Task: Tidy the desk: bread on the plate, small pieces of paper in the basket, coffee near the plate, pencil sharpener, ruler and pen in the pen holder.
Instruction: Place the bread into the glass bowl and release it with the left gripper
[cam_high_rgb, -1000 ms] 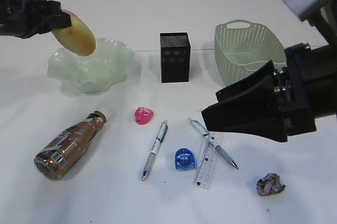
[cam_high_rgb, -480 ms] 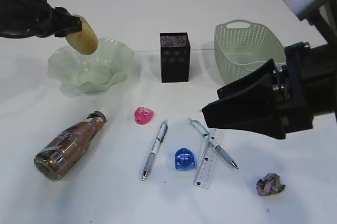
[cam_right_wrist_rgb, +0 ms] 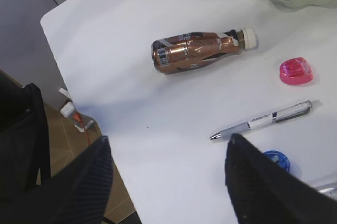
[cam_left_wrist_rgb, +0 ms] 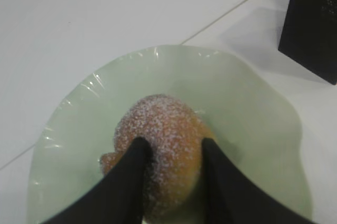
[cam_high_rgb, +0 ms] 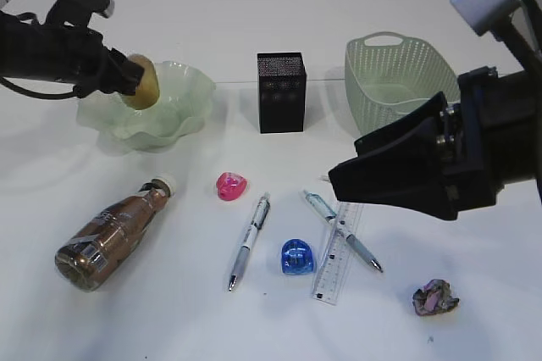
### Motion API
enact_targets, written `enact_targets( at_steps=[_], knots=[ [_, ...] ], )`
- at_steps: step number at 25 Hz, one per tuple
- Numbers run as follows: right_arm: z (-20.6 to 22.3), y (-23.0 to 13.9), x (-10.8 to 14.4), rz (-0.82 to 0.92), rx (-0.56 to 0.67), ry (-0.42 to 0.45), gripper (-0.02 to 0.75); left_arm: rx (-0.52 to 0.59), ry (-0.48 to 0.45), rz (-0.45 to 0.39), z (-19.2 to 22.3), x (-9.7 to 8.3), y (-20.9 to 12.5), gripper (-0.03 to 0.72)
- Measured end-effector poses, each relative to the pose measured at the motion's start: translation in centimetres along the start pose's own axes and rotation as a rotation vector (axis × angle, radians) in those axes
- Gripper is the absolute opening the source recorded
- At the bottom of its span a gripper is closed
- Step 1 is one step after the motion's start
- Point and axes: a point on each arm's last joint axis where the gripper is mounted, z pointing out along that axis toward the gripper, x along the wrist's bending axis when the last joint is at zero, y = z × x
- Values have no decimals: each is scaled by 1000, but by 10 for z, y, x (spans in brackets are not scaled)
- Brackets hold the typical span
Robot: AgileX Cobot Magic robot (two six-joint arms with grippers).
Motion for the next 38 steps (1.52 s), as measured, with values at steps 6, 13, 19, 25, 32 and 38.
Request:
enact_targets(
  at_steps=[6,13,19,25,32,38],
  knots=[
    [0,0,0,-2,3,-1,523,-23,13,111,12,1,2,196],
    [0,-1,0,-10,13,-3,523,-8,13,159,26,1,-6,196],
    [0,-1,0,-10,13,-3,523,-11,15,213,26,2,-4,207],
    [0,-1,0,-13,16,-4,523,-12,14,215,26,2,-4,351],
    [0,-1,-1,-13,14,-13,523,-14,15,209,26,2,-4,465],
    [0,-1,-2,-13,12,-21,523,-39,60,199,11,6,12,512]
  ],
)
